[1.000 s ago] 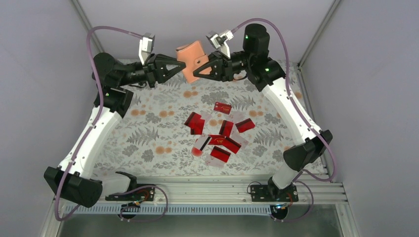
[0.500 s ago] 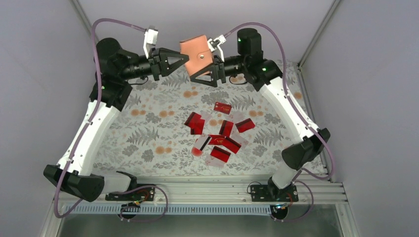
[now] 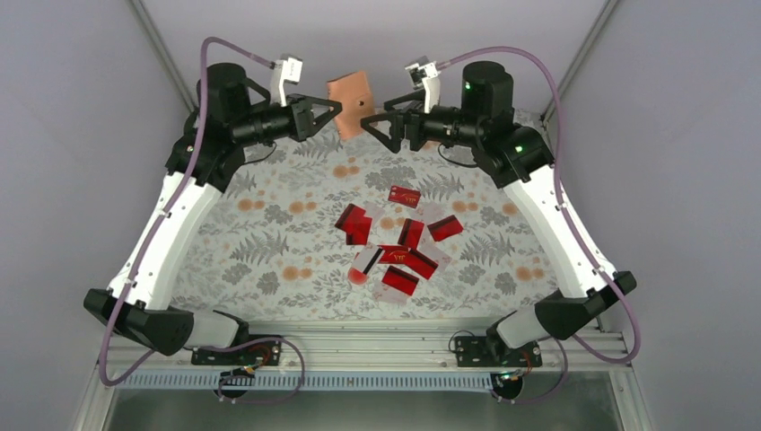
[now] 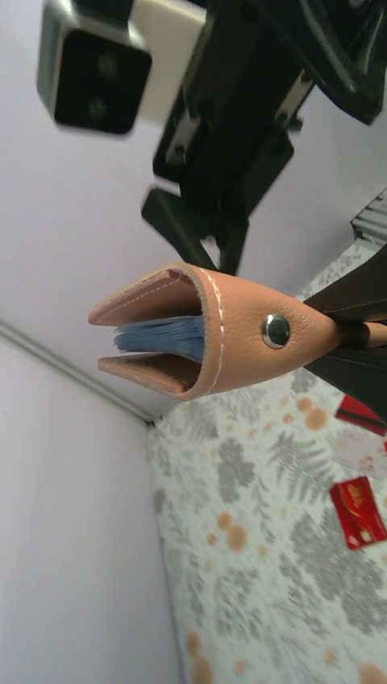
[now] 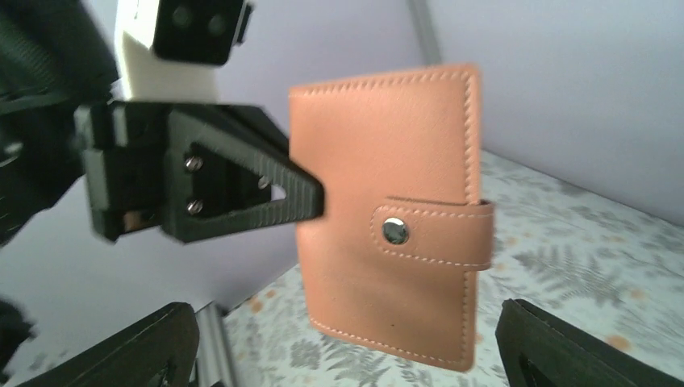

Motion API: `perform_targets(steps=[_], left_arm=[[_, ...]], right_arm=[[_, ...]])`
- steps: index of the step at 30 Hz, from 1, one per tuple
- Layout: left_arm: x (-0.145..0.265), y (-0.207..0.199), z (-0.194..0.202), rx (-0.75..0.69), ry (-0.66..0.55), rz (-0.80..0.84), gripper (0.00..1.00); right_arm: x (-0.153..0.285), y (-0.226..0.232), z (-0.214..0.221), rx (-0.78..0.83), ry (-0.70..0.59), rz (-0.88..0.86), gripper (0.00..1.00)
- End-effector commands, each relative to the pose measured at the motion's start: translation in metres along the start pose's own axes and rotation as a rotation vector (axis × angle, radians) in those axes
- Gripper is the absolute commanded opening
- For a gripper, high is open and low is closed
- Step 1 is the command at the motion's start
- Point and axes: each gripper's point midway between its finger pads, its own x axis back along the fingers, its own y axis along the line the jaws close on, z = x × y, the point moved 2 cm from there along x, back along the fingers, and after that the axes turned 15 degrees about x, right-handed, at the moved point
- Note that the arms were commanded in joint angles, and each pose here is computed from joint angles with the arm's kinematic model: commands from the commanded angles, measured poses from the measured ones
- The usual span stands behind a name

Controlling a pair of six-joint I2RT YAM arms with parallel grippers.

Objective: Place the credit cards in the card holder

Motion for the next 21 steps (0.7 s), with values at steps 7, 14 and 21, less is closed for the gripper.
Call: perform_targets(steps=[7,14,21], left_arm=[[-0.012,0.027,0.003,0.044,-0.025,-0.213,0.02],[-0.018,0.018,0.009,0.018,-0.007,-0.209,0.02],[-0.021,0.016,0.016,-0.002,0.021,-0.205,0.02]], right_arm=[[-0.019,-0.035,0.023,-0.082,0.115,0.341,0.73],[-0.032,-0.046,0.030,-0.116,0.129,0.405,0.57],[-0.037,-0.049,0.025,-0.117,0.114,0.406,0.48]])
